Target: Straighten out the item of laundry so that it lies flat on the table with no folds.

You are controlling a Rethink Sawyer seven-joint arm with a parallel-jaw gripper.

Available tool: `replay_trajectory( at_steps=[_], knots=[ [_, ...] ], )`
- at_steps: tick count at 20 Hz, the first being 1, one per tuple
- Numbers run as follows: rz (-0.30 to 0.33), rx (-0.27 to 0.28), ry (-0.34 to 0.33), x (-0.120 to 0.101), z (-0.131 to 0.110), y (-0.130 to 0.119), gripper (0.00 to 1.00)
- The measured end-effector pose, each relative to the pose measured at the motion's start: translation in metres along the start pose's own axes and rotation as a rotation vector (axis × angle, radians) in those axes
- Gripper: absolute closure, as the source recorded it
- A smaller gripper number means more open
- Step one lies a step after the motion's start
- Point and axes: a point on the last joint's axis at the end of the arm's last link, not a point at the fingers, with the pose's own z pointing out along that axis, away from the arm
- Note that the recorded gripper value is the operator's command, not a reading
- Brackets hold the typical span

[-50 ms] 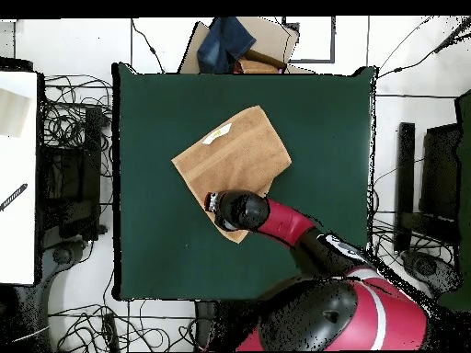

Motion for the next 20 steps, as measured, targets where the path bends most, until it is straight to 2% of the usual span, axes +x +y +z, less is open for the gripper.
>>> replay_trajectory(
  at_steps=[20],
  knots=[
    [0.025,0.027,0.013,-0.0039,0.0014,0.0053,1.0]
  ],
)
